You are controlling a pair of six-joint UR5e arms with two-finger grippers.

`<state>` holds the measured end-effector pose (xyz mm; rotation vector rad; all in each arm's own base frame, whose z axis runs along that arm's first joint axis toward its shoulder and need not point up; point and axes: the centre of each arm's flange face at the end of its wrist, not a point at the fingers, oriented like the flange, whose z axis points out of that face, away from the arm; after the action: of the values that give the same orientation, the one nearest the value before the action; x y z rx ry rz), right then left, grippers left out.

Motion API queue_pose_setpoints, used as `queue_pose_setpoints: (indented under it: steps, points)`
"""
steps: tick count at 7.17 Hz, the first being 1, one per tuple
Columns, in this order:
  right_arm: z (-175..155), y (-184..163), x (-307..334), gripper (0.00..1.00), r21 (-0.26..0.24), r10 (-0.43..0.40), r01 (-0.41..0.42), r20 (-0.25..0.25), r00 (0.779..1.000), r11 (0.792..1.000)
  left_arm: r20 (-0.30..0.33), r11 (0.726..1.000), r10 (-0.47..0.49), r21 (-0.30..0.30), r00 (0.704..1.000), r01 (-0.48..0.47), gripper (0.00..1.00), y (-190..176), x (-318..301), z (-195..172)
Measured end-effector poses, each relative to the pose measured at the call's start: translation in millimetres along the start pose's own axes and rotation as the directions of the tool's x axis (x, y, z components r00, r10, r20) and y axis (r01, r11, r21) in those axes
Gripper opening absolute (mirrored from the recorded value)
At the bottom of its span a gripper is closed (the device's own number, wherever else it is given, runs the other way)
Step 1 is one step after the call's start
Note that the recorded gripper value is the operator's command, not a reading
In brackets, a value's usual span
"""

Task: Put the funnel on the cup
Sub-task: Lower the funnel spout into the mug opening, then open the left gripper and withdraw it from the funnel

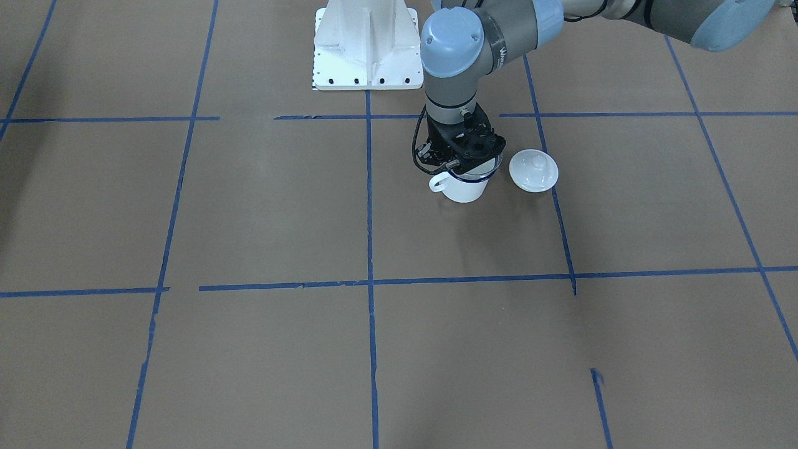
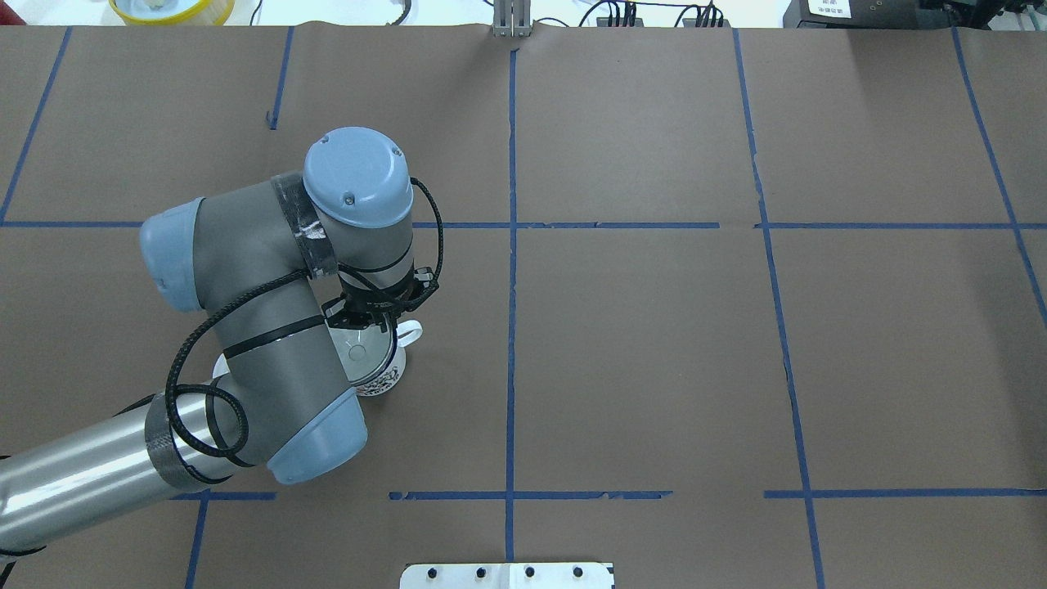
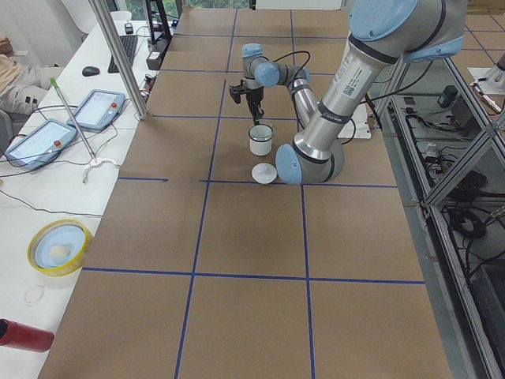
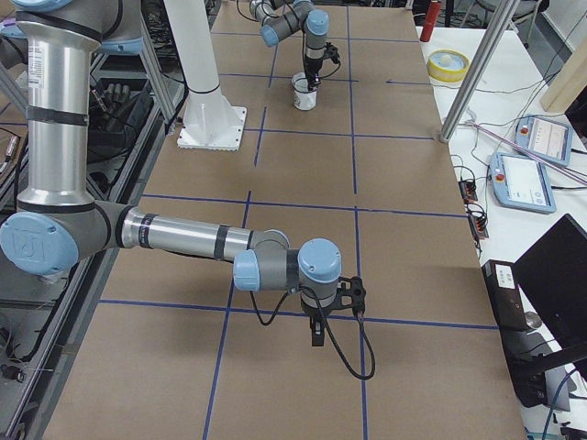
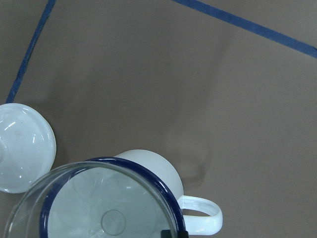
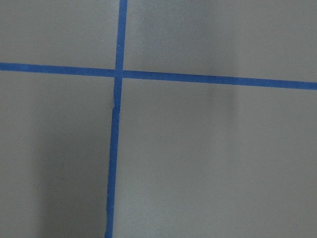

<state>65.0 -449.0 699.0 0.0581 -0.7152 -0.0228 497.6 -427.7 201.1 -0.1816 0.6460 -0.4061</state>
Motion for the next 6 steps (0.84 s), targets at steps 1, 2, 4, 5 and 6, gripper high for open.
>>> queue_pose_setpoints:
  steps: [1,2,4,5,6]
  points:
    - [0.1,0.0,0.1,1.00,0.000,0.000,0.000,0.000,1.000,1.000,-0.004,1.000,0.001,0.000,1.000,-0.001,1.00,0.7,-0.4,-1.9]
    - [0.2,0.1,0.2,1.00,0.000,0.000,0.000,0.000,1.000,1.000,-0.017,1.000,0.017,0.003,1.000,-0.017,1.00,1.0,-3.3,-8.1]
    - [0.4,0.2,0.4,1.00,-0.001,0.001,-0.001,0.000,1.000,1.000,-0.098,0.979,0.198,0.071,0.975,-0.192,1.00,-32.5,-50.0,-51.9]
    - [0.5,0.2,0.4,1.00,-0.001,0.001,-0.001,0.000,1.000,1.000,-0.136,0.945,0.316,0.131,0.939,-0.299,1.00,-79.2,-99.8,-72.1]
    - [0.5,0.2,0.5,1.00,-0.001,0.001,-0.001,0.000,1.000,1.000,-0.155,0.902,0.423,0.170,0.893,-0.398,1.00,-134.3,-164.4,-80.0]
